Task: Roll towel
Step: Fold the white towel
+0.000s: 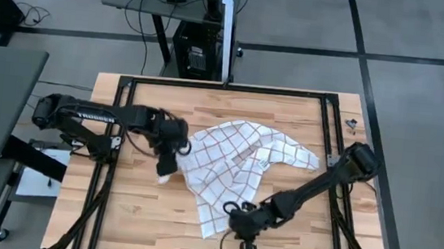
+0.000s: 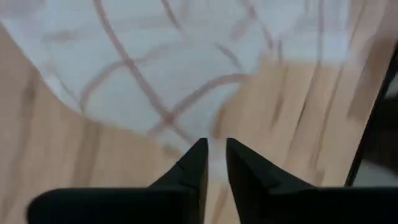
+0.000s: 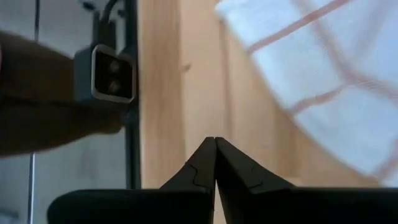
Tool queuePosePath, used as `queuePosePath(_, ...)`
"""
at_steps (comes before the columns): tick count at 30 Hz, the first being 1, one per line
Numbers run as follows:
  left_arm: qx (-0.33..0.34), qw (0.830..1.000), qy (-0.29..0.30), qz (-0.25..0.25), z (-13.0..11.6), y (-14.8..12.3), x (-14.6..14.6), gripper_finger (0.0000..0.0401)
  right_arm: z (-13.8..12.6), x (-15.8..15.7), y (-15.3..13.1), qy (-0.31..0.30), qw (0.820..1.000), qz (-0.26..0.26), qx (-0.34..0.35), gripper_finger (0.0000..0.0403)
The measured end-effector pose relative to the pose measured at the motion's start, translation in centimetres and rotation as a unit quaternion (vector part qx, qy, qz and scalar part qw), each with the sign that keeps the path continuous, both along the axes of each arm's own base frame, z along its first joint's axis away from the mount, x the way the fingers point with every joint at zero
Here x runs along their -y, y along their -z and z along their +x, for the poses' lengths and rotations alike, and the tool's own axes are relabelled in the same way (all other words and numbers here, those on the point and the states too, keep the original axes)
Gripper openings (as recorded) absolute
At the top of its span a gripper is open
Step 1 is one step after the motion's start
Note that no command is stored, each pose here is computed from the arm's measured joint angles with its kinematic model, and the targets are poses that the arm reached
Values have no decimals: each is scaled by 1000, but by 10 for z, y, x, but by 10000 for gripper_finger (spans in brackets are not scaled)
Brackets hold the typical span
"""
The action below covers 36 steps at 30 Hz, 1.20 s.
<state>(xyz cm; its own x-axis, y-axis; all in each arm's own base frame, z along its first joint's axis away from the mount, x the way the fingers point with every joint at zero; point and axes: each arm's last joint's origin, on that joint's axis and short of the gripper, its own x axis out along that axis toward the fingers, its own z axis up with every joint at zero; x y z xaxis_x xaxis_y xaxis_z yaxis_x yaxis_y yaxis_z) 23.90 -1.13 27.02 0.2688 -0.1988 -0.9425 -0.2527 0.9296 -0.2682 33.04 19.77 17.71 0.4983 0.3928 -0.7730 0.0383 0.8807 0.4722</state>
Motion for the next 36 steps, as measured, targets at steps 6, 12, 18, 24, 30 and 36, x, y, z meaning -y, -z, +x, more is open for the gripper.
queuePosePath(6,-32,995,-48,83,-6,3,12,105,12,23,-1,60,998,-30,15,8)
queuePosePath(12,42,998,-6,54,7,4,47,109,30,35,-2,78,994,-24,78,24)
queuePosePath(18,87,993,-15,73,31,44,52,96,52,28,30,137,983,19,117,6)
queuePosePath(24,134,982,-65,118,54,59,28,94,52,23,60,225,972,-2,70,1)
queuePosePath(30,91,983,-68,147,69,89,0,93,54,8,68,244,968,-41,33,0)
queuePosePath(36,33,985,-68,154,82,132,-16,93,50,-7,66,235,971,-49,24,0)
